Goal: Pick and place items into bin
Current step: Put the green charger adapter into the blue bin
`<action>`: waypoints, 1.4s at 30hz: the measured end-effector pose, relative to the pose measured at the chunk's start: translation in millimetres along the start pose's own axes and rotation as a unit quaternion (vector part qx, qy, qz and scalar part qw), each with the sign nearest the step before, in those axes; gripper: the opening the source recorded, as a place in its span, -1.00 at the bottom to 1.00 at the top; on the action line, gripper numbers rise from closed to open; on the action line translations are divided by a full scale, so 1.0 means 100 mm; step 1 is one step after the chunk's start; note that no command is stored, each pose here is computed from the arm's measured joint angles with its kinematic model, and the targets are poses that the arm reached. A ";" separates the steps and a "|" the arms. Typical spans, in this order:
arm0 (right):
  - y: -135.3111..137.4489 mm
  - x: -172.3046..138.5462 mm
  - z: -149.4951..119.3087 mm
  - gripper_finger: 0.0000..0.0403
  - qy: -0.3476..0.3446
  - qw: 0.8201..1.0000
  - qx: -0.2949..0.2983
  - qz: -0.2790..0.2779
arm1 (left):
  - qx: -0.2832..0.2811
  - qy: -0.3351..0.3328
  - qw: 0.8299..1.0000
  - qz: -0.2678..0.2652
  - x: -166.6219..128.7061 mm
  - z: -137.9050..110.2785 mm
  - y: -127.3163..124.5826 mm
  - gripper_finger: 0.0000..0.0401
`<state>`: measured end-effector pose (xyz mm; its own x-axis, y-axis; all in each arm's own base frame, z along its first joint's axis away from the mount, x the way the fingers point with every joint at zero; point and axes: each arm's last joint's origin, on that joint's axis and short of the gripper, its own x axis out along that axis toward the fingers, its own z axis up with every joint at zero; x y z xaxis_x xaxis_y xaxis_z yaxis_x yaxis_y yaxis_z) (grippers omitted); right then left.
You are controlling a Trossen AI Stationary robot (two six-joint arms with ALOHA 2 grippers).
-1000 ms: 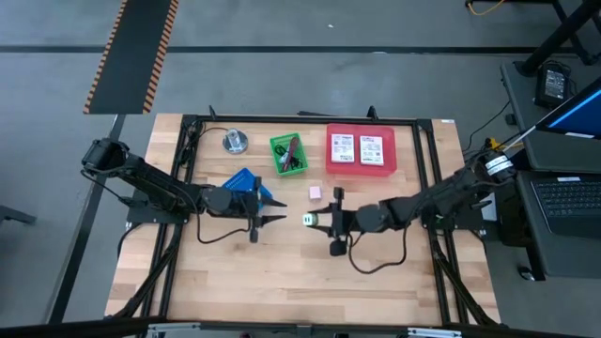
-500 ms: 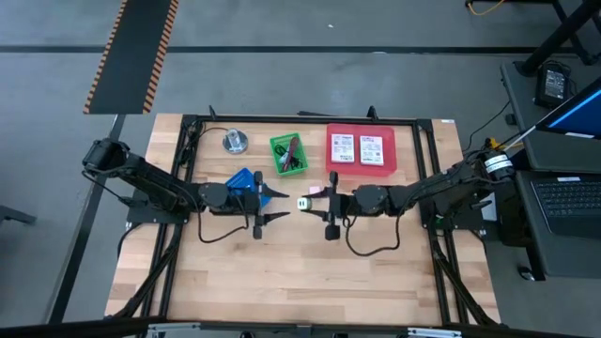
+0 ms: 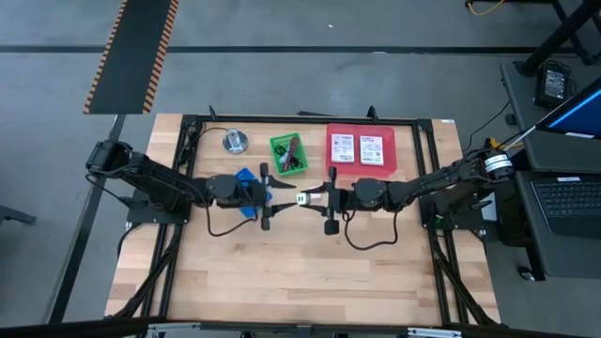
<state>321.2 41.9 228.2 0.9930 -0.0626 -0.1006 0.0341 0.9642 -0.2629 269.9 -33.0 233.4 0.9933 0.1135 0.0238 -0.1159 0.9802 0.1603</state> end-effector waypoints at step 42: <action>0.01 0.00 -0.04 -0.40 0.011 1.000 -0.013 0.004 | 0.027 0.035 0.998 -0.048 0.31 -0.07 -0.01 0.05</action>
<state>320.6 41.8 224.5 0.9905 -0.0600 -0.1237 0.0221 0.9576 -0.2873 300.7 -28.9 227.2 0.9974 0.0320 -0.0639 -0.0179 0.9774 0.2106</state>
